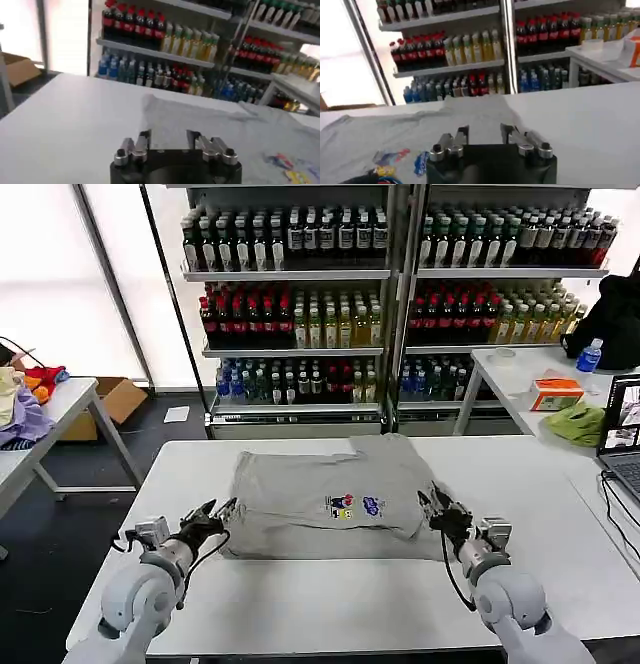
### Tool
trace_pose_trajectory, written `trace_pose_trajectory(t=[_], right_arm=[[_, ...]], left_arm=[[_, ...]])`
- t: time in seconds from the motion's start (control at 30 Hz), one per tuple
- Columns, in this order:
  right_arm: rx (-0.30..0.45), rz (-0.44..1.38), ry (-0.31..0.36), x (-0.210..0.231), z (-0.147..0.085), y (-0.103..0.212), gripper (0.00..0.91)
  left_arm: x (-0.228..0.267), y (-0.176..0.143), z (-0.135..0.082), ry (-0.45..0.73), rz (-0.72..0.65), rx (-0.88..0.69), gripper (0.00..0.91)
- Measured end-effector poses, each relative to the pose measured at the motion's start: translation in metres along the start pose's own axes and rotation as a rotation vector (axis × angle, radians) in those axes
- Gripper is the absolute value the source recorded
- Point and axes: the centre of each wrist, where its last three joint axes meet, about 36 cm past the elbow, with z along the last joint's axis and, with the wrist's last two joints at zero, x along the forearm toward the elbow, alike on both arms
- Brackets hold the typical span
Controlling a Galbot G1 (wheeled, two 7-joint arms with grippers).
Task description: Fold and organize the clothes.
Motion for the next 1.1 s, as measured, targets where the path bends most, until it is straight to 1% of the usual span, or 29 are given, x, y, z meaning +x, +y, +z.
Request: trace_pose_trajectory(t=[0.17, 0.2, 0.23, 0.27, 0.3, 0.33, 0.37, 0.5, 0.83, 1.1], right_arm=[[0.007, 0.062, 0.049, 0.01, 0.016, 0.007, 0.907], [0.007, 0.074, 0.061, 0.012, 0.019, 0.008, 0.887], [0.006, 0.083, 0.07, 0.014, 0.021, 0.01, 0.826], [0.005, 0.093, 0.078, 0.016, 0.023, 0.011, 0.665], [0.003, 0.102, 0.085, 0.018, 0.026, 0.012, 0.494], [0.0, 0.111, 0.093, 0.019, 0.028, 0.013, 0.04], [-0.003, 0.116, 0.098, 0.02, 0.03, 0.013, 0.0], [-0.015, 0.126, 0.11, 0.023, 0.037, 0.016, 0.0], [-0.028, 0.124, 0.085, 0.027, 0.042, 0.013, 0.0], [-0.02, 0.075, 0.058, 0.038, 0.044, 0.011, 0.0]], left_arm=[[0.008, -0.008, 0.025, 0.048, -0.001, -0.008, 0.907], [0.008, -0.01, 0.029, 0.055, -0.003, -0.007, 0.907], [0.009, -0.011, 0.032, 0.061, -0.004, -0.008, 0.907], [0.008, -0.011, 0.036, 0.067, -0.01, -0.009, 0.846], [0.009, -0.012, 0.039, 0.073, -0.012, -0.011, 0.655], [0.009, -0.013, 0.042, 0.08, -0.012, -0.013, 0.242], [0.01, -0.013, 0.045, 0.087, -0.014, -0.014, 0.01], [0.012, -0.015, 0.053, 0.1, -0.018, -0.019, 0.01], [0.012, -0.02, 0.063, 0.111, -0.01, -0.008, 0.01], [0.015, -0.021, 0.072, 0.105, -0.025, 0.022, 0.01]])
